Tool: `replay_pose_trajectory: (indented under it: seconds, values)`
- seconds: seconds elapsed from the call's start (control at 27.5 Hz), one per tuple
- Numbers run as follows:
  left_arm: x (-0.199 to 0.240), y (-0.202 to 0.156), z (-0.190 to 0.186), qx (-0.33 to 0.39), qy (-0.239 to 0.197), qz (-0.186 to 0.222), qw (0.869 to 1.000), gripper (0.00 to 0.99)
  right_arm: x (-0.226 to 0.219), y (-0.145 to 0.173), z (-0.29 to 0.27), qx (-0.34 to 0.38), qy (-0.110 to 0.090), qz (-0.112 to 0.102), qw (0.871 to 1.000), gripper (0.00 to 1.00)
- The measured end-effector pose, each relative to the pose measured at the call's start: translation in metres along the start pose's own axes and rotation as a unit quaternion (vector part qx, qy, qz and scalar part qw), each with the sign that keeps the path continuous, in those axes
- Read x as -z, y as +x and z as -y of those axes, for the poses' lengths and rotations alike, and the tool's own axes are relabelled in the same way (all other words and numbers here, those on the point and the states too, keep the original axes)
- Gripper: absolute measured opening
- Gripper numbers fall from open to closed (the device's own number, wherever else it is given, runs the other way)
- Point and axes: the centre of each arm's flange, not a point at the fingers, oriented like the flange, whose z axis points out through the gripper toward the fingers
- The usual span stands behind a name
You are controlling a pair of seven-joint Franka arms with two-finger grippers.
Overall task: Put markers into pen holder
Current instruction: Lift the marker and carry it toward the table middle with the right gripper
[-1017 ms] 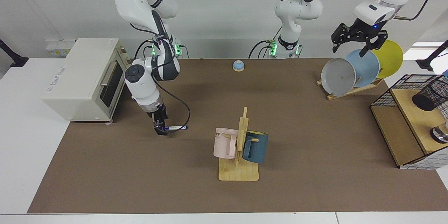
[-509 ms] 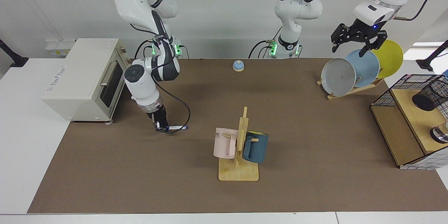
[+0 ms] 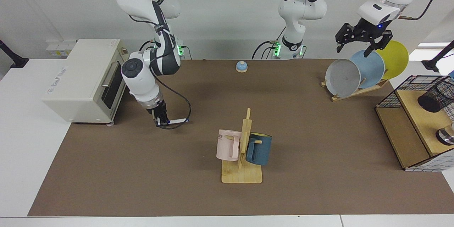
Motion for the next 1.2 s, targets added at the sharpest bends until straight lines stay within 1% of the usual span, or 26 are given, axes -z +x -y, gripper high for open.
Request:
replay_pose_trajectory:
  seconds: [0.18, 0.22, 0.29, 0.36, 0.47, 0.58, 0.69, 0.8, 0.87, 0.94, 1.05, 1.2]
  values:
    - [0.000, 0.000, -0.001, -0.001, 0.000, 0.000, 1.000, 0.991, 0.072, -0.009, -0.014, 0.005, -0.019, -0.006, 1.000, 0.18]
    - [0.000, 0.001, -0.002, -0.002, 0.000, 0.000, 1.000, 0.991, 0.087, -0.011, -0.018, 0.006, -0.023, -0.005, 1.000, 0.18]
    - [0.000, 0.001, -0.005, -0.004, 0.000, 0.000, 1.000, 0.991, 0.114, -0.016, -0.025, 0.004, -0.026, 0.002, 1.000, 0.18]
    - [0.000, 0.002, -0.007, -0.007, 0.000, 0.000, 1.000, 0.991, 0.138, -0.022, -0.030, 0.002, -0.025, 0.012, 1.000, 0.18]
    - [-0.001, 0.002, -0.009, -0.008, 0.000, 0.001, 1.000, 0.991, 0.167, -0.030, -0.040, 0.005, -0.022, 0.019, 1.000, 0.18]
    - [-0.001, 0.002, -0.009, -0.009, 0.000, 0.002, 1.000, 0.991, 0.189, -0.046, -0.052, 0.012, -0.021, 0.024, 0.999, 0.18]
    - [-0.002, 0.002, -0.009, -0.012, 0.000, 0.002, 1.000, 0.987, 0.203, -0.065, -0.061, 0.007, -0.015, 0.028, 0.999, 0.18]
    - [-0.002, 0.002, -0.009, -0.038, 0.000, 0.001, 0.999, 0.974, 0.210, -0.096, -0.067, -0.004, -0.011, 0.038, 0.999, 0.18]
    - [-0.003, 0.003, -0.009, -0.070, 0.000, 0.001, 0.998, 0.960, 0.211, -0.124, -0.072, -0.012, -0.011, 0.040, 0.999, 0.18]
    - [-0.003, 0.002, -0.009, -0.107, 0.000, 0.002, 0.994, 0.956, 0.212, -0.155, -0.077, -0.019, -0.007, 0.042, 0.999, 0.18]
    - [-0.005, 0.002, -0.010, -0.165, -0.001, 0.003, 0.986, 0.952, 0.214, -0.204, -0.087, -0.028, 0.004, 0.047, 0.998, 0.18]
    - [-0.008, -0.001, -0.012, -0.241, -0.003, 0.006, 0.970, 0.956, 0.218, -0.263, -0.105, -0.037, 0.024, 0.062, 0.997, 0.18]
